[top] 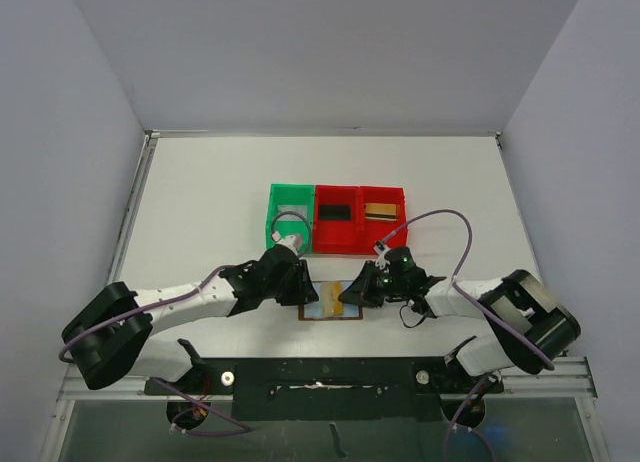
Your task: Take the credit cards out of the card holder
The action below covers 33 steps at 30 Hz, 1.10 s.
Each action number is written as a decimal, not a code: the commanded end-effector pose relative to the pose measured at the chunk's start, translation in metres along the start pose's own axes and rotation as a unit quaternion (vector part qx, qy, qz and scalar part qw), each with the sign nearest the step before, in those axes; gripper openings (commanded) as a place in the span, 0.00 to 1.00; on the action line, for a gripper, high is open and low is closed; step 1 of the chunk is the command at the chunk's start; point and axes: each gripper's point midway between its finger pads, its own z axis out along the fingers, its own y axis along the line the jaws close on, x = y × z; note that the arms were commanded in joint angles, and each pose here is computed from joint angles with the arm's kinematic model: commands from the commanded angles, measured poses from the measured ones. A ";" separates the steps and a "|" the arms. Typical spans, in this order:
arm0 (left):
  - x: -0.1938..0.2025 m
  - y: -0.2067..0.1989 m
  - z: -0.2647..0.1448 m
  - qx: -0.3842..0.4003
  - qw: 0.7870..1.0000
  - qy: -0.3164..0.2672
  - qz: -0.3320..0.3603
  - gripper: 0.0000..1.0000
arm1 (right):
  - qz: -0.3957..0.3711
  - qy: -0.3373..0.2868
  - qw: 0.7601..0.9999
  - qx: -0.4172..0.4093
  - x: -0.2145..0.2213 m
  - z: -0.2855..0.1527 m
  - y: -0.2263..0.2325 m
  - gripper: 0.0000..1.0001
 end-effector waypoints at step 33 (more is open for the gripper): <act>0.017 0.017 0.029 -0.070 0.995 0.054 0.043 0.09 | -0.014 -0.016 0.999 -0.029 -0.004 0.016 0.023 0.17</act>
